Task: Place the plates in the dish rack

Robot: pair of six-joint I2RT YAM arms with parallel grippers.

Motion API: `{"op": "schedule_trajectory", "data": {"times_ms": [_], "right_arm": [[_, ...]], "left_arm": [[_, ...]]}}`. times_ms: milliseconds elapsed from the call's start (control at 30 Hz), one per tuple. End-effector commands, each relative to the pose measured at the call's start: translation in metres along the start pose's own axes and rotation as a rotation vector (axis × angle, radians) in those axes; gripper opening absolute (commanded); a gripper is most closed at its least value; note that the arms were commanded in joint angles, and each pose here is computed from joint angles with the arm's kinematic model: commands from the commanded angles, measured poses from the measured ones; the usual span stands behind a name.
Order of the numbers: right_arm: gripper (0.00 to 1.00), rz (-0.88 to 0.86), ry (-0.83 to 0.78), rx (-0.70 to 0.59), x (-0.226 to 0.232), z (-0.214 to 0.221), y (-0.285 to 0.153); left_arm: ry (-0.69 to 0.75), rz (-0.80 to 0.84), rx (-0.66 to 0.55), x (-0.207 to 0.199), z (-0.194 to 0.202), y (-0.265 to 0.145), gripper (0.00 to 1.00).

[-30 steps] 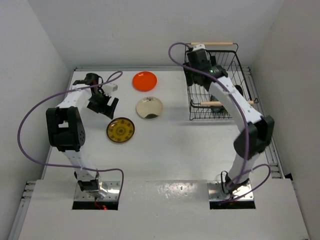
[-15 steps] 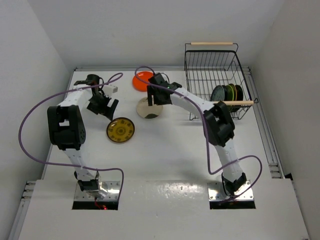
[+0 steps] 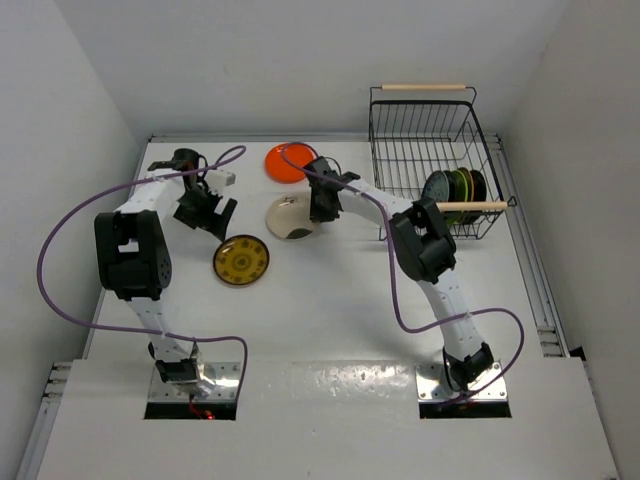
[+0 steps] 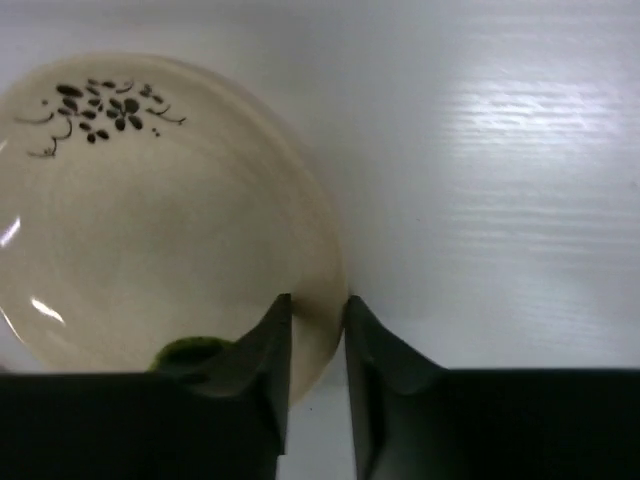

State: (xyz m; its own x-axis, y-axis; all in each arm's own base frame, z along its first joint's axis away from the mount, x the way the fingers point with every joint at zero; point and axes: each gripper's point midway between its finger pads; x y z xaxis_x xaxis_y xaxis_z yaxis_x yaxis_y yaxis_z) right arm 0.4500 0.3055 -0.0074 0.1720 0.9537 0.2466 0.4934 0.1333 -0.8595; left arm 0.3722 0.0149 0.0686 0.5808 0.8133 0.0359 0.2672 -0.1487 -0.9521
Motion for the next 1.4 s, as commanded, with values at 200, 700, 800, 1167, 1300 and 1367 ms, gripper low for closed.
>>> {"op": "schedule_trajectory", "data": {"times_ms": [200, 700, 800, 1167, 1300, 1367], "right_arm": [[0.0, -0.028, -0.016, -0.028, -0.01, -0.016, -0.018], [0.0, 0.249, -0.398, -0.805, -0.052, -0.226, -0.336], [0.0, 0.55, -0.411, -0.785, -0.115, -0.24, -0.346], [0.0, 0.806, -0.446, -0.42, -0.228, -0.2, -0.257], [0.0, 0.72, -0.438, -0.362, -0.225, -0.18, -0.221], [0.0, 0.723, -0.447, -0.34, -0.226, -0.175, -0.207]], "left_arm": [[0.002, -0.03, -0.032, 0.006, -0.003, -0.015, 1.0], [-0.004, -0.049, -0.04, 0.01, -0.008, -0.018, 1.0], [-0.004, -0.049, -0.04, 0.01, -0.008, -0.018, 1.0], [-0.004, -0.049, -0.04, 0.01, -0.008, -0.018, 1.0], [-0.004, -0.049, -0.04, 0.01, -0.008, -0.018, 1.0], [-0.005, -0.043, -0.033, 0.008, -0.005, -0.017, 1.0]]}}
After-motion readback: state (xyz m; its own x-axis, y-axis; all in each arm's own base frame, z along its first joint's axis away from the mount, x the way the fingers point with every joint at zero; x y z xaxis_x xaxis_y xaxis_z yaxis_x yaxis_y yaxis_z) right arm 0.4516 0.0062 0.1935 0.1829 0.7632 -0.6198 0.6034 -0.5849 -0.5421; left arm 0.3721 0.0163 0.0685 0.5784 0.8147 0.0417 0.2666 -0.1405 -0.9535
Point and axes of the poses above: each gripper's point midway between its finger pads, its own y axis out along the fingers, its own x axis along the line the jaws close on, z = x × y, and after that the axes turned 12 degrees about y, right-handed
